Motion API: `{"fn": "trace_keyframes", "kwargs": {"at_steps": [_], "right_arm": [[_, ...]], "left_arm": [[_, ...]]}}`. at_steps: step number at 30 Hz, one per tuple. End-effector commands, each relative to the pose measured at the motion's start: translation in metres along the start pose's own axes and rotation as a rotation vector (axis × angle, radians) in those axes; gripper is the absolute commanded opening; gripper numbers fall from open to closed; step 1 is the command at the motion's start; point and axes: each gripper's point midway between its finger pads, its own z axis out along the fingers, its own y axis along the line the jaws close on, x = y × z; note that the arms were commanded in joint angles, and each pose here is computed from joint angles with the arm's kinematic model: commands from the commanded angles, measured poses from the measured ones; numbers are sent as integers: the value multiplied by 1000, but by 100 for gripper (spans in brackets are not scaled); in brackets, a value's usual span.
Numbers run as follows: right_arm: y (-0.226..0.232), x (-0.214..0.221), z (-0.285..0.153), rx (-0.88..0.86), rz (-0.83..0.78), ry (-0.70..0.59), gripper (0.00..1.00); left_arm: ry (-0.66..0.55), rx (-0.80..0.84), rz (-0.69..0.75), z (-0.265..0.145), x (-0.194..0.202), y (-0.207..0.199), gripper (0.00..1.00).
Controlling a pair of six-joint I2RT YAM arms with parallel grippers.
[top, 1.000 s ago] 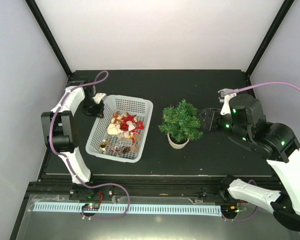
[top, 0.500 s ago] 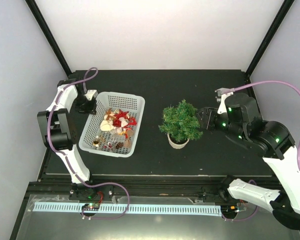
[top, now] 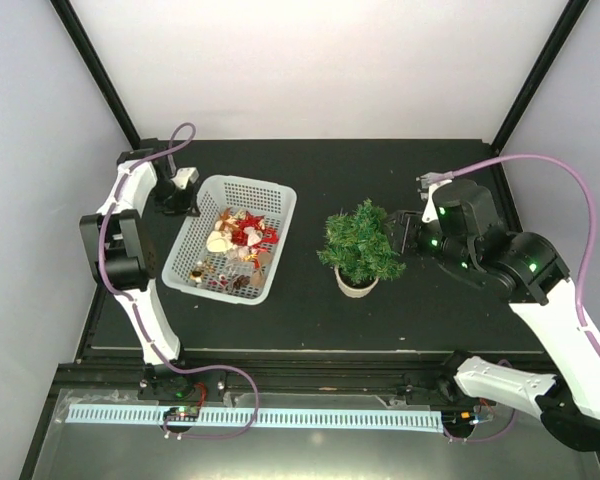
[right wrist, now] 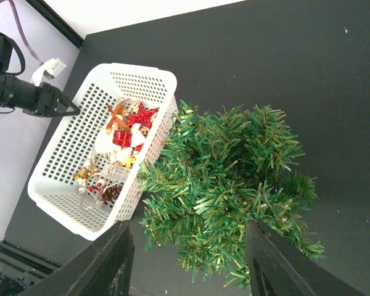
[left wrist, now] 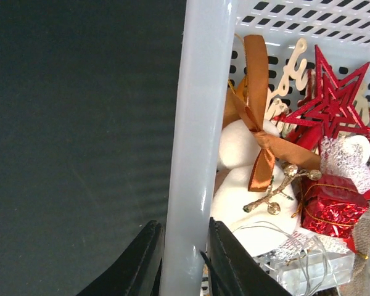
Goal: Decorate the small christmas tree
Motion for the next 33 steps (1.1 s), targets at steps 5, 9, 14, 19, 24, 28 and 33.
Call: {"fn": "trace_keyframes", "kwargs": {"at_steps": [5,9,14,19,24,28,33], "right_arm": [[6,-8,5,-4,-22,-14,52],[7,-10,4,-1,-28,-12,52],[7,-7,6,-2,-34,0,53],[5,-6,4,5,-36,9,54],[-5,8,-9,37,-83,58,58],[-12,25,-13,39,-105,111,65],[-29,45,-5,116,-110,189,78]], "left_arm": [[-36,78,24,-7,-11,-22,32],[-61,51,38,-16,-12,-17,63],[-152,-27,115,-35,-17,-2,99],[-208,-109,209,-63,-22,1,99],[-329,-46,415,-112,-10,-40,83],[-311,-3,535,-104,20,-66,88],[-133,184,591,-75,68,-96,78]]}}
